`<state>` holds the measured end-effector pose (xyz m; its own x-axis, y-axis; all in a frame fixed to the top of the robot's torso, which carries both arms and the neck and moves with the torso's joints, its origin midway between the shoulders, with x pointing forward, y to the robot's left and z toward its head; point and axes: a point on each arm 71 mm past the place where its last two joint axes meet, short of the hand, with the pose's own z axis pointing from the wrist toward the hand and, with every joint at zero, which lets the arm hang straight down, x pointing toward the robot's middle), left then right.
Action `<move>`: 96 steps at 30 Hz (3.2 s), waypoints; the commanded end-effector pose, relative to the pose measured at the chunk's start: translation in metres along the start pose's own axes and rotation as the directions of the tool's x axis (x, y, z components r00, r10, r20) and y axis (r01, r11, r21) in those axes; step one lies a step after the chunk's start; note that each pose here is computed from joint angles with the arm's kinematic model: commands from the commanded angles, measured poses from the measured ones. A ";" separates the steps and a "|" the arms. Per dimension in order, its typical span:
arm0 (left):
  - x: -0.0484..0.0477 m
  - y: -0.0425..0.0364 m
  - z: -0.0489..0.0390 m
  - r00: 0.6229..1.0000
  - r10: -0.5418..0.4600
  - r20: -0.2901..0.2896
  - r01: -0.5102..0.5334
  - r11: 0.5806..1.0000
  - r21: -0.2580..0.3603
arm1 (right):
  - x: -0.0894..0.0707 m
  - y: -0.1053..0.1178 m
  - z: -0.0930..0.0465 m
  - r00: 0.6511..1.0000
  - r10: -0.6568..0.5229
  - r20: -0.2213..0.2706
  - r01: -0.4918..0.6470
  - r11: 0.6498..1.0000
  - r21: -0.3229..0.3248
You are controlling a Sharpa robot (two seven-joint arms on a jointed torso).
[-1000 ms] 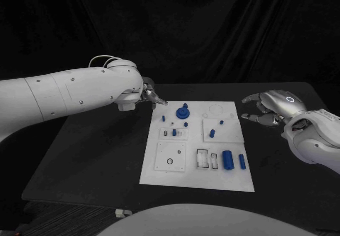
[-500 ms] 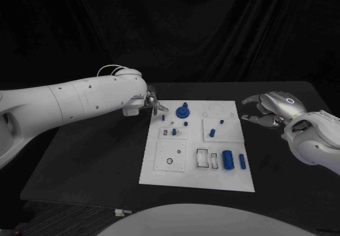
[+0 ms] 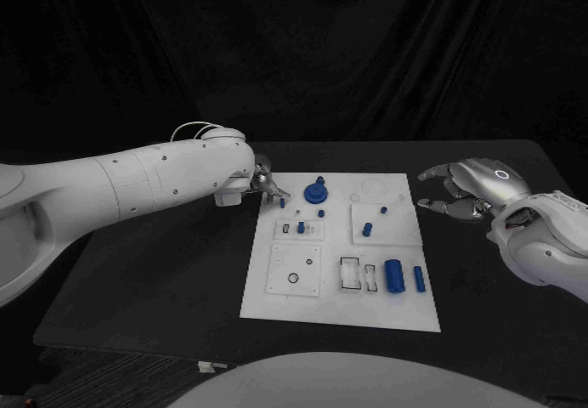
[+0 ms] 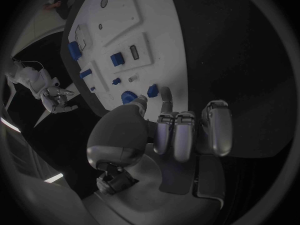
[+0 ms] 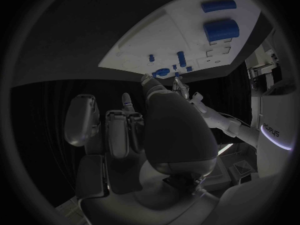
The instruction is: Assemble the parts on the task board
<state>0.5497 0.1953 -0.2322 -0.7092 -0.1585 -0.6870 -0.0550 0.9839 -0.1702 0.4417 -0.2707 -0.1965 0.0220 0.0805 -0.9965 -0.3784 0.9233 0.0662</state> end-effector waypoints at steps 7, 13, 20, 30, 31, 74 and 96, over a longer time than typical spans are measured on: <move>0.0010 -0.0038 0.0019 1.000 -0.015 0.013 0.014 0.999 0.053 | 0.000 0.000 -0.001 1.000 0.002 0.006 -0.002 1.000 -0.002; 0.0015 -0.0050 0.0021 1.000 -0.016 0.015 0.015 0.998 0.063 | 0.001 0.001 -0.001 1.000 0.002 0.004 -0.002 1.000 -0.001; 0.0021 -0.0071 0.0022 1.000 -0.014 0.013 0.013 0.997 0.073 | 0.001 0.000 -0.001 1.000 0.001 0.002 -0.001 1.000 0.002; 0.0046 -0.0096 0.0027 1.000 -0.003 -0.004 0.004 0.997 0.077 | 0.001 0.000 -0.001 1.000 0.000 -0.001 0.000 1.000 0.005; 0.0051 -0.0094 0.0028 1.000 -0.002 -0.007 0.003 0.997 0.076 | 0.001 0.000 -0.001 1.000 0.000 -0.002 0.000 1.000 0.005; 0.0201 0.0042 -0.0171 0.993 -0.111 0.031 0.109 0.992 0.060 | 0.002 -0.004 -0.002 1.000 -0.004 -0.007 0.004 1.000 0.020; 0.0432 -0.0073 -0.0388 0.996 -0.068 -0.053 0.072 0.994 0.079 | 0.003 -0.006 -0.006 1.000 -0.003 -0.014 0.003 1.000 0.029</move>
<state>0.4936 0.1862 -0.2341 -0.7306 -0.2208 -0.6461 -0.0490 0.9608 -0.2729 0.4393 -0.2778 -0.1998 0.0126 0.0752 -0.9971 -0.3632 0.9294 0.0655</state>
